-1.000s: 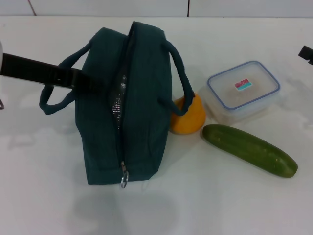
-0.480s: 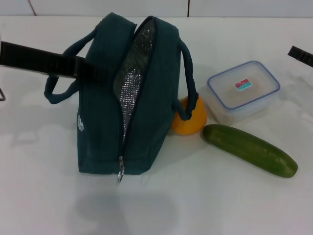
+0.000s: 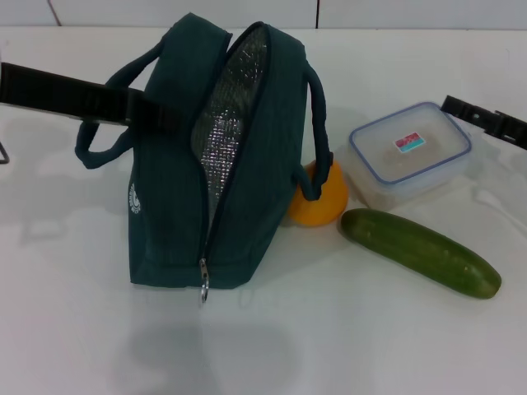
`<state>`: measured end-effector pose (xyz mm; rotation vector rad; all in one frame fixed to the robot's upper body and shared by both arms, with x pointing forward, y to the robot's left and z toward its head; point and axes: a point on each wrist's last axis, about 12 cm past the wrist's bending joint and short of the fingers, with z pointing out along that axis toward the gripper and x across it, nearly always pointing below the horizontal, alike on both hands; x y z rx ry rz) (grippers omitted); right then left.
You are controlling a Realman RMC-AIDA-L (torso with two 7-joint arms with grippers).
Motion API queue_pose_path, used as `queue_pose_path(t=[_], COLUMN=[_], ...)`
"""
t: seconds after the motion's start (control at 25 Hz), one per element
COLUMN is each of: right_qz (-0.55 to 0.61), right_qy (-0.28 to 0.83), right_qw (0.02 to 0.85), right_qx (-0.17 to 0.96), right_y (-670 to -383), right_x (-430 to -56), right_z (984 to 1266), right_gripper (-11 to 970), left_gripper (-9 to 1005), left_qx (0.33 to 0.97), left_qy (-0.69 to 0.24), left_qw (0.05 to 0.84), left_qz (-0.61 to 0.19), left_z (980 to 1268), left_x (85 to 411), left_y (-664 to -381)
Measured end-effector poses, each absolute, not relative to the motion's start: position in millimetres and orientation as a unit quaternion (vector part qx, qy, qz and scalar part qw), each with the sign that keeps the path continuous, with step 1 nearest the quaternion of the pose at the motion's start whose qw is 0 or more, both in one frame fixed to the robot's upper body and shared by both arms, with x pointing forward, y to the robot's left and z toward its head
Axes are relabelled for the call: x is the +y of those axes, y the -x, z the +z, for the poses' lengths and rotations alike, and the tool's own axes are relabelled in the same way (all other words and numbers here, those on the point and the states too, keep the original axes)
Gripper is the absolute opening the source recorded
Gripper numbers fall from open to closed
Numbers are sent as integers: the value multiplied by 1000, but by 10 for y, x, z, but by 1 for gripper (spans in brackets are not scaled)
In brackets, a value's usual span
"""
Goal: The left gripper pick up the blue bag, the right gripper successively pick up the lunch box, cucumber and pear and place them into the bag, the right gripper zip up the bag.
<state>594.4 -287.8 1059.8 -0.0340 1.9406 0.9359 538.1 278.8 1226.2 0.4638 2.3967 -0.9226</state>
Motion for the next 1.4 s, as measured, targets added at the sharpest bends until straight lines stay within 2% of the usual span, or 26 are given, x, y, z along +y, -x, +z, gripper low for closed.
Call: queue_pose_path(t=[0.16,0.92,1.4], right_qz=[383,398,396], right_qy=[14,13,11], right_qw=[472,468,468], right_qx=[794,789,790], right_y=[-5944,-5910,-5900], right_x=[-2831,-2760,-2761], right_z=[10580,10563,10550], right_gripper=[856,651,623], left_gripper=[44,45,45], left_qx=[886,887,884], left_qy=[-172,-177,-179], left_qw=[260,253,255], left_qz=[-342,-344,-348], left_z=[12254,12227,12233], left_x=[2781,2741,2739], left_y=[-5382,-5375,-5371])
